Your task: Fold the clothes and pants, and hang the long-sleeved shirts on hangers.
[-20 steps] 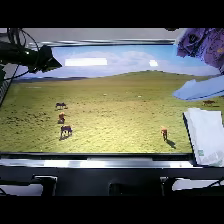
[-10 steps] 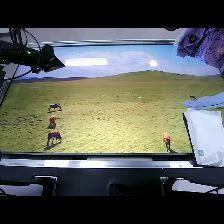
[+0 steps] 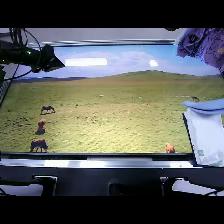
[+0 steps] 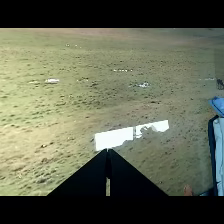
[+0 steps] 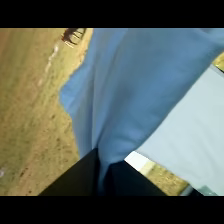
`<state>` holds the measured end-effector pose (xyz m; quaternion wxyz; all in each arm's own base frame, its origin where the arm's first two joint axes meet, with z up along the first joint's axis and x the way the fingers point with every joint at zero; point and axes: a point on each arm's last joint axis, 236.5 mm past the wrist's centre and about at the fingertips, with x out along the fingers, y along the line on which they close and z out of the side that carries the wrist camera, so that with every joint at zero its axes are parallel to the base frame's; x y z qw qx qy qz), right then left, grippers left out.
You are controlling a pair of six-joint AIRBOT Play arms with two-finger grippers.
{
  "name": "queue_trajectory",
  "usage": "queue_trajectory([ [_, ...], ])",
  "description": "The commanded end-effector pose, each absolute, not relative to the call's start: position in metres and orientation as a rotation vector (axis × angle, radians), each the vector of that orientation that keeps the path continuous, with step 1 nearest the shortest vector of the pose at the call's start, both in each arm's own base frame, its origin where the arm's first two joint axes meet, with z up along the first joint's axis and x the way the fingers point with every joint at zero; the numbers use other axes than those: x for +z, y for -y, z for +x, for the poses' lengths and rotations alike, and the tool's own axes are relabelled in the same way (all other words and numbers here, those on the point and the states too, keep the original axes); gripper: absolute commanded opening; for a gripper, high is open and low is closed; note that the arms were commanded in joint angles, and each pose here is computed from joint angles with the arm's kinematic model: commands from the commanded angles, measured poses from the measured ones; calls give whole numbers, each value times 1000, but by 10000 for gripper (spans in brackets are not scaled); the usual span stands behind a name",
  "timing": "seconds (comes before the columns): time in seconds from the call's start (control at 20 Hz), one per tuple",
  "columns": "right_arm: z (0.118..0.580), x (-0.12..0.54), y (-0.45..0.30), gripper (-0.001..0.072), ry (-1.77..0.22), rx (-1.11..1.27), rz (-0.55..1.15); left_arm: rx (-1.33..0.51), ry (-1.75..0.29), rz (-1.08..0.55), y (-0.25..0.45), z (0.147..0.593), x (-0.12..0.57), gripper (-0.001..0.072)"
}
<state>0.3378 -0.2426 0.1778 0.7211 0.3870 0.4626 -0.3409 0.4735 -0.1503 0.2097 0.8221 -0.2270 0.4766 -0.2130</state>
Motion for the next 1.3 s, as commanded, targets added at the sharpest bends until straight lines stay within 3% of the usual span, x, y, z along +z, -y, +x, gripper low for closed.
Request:
queue_trajectory([
  [0.0,290,157,249,36,-1180,-863,747,-458,-1013,-482,151,473,210,17],
  [0.6,196,37,224,37,-1346,-1033,678,-515,-1012,-524,164,469,218,18],
  [1.25,148,7,221,37,-1520,-1126,595,-514,-1013,-527,164,469,218,18],
])
